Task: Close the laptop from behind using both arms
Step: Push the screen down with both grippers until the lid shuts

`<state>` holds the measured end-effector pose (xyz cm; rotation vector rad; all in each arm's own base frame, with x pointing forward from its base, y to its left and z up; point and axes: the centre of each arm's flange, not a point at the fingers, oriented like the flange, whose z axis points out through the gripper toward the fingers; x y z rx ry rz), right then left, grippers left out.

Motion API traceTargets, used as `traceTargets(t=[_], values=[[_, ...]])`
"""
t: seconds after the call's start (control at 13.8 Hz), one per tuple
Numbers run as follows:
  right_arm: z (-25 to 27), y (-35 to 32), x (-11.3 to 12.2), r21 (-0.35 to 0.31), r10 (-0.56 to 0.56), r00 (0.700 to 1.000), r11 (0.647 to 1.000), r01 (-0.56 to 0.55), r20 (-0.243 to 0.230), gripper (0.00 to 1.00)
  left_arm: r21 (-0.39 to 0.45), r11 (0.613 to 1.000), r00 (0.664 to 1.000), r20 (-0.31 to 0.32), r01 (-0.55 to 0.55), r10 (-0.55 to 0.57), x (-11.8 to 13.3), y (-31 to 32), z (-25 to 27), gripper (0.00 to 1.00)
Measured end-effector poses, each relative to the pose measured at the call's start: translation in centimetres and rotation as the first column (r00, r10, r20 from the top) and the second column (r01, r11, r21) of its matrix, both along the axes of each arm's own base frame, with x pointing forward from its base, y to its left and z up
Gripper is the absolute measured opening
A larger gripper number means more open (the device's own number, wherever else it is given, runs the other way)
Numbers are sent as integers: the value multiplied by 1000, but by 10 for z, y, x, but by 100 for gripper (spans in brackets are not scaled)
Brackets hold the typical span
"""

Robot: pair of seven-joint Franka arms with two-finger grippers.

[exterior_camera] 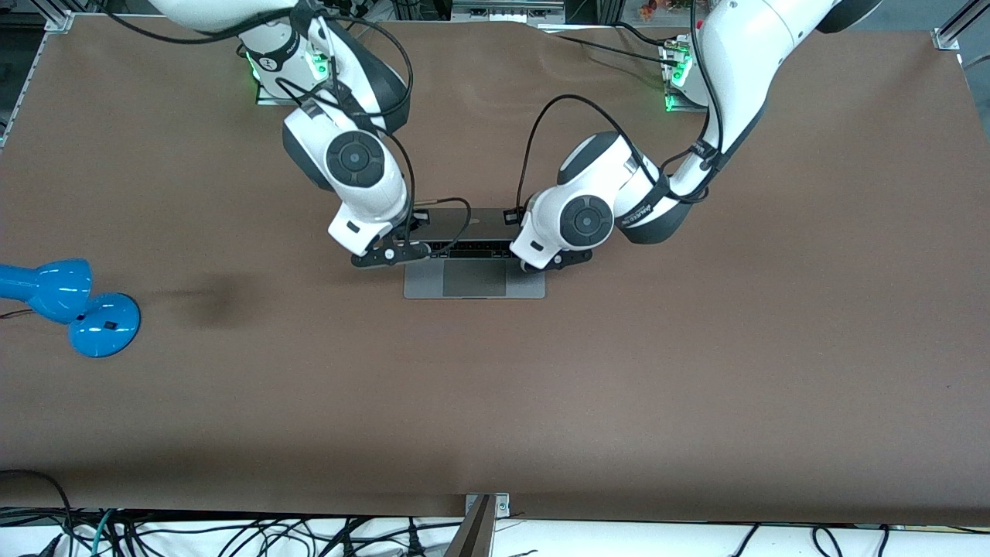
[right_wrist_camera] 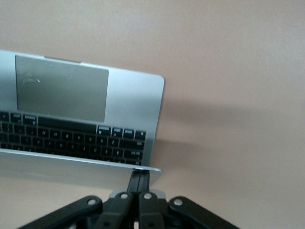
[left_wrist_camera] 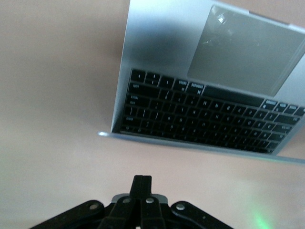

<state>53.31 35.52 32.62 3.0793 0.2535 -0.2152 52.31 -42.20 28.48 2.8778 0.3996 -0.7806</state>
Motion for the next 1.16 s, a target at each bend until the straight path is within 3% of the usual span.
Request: traceTargets(t=[0.58,1.16], values=[[-52,-2,38,30,-8,1000,1000,8,-9,1,7,999,999,26,-39,39,31,9,-48,1],[-93,0,46,34,31,999,999,-31,21,1,32,998,996,60,-61,59,46,7,-96,1]])
